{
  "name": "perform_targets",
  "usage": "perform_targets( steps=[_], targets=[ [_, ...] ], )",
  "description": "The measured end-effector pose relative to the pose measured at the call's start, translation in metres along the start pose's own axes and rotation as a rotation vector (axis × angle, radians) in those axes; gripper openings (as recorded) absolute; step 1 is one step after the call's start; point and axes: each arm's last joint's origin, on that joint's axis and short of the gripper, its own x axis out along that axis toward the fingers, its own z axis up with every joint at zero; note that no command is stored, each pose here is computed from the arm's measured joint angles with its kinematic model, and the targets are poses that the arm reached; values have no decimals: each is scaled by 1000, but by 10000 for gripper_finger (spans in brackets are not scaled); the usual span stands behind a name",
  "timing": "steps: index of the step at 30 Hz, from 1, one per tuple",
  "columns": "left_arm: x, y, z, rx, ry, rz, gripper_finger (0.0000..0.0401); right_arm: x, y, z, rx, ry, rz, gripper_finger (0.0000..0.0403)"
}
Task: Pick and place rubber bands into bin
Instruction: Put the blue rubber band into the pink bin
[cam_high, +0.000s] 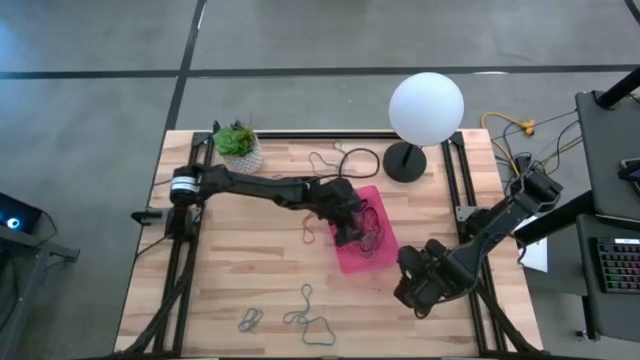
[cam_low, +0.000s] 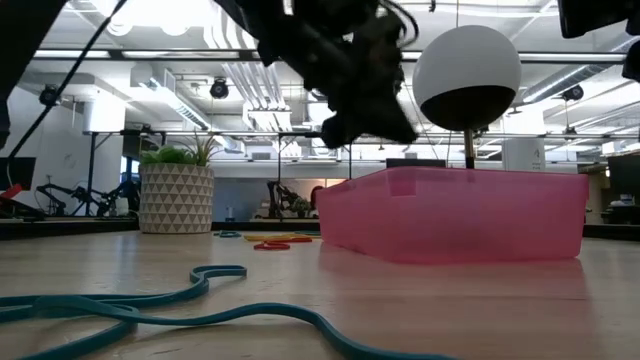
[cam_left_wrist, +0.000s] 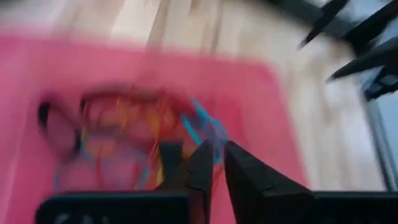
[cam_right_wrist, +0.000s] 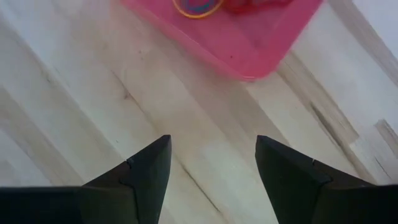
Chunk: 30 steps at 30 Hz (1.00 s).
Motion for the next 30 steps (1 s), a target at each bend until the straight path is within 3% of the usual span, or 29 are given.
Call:
perform_targets(
  steps=[5, 11, 16, 23, 27, 30],
  targets=[
    [-2, -2, -14, -23, 220, 29, 79, 2, 10, 9, -120, -40, 98, 219],
    [-46, -51, -27, 255, 349, -85, 110, 6, 20, 30, -249, -192, 187, 219],
    [-75, -86, -51, 315, 395, -135, 111, 11, 29, 51, -465, -300, 294, 219],
    [-94, -112, -101, 188, 407, 2, 111, 13, 50, 67, -922, -427, 480, 219],
    [-98, -123, -131, 49, 343, 81, 111, 26, 73, 70, -1024, -400, 571, 219],
    [-99, -134, -153, -33, 300, 116, 111, 43, 94, 72, -1000, -355, 584, 219]
  ],
)
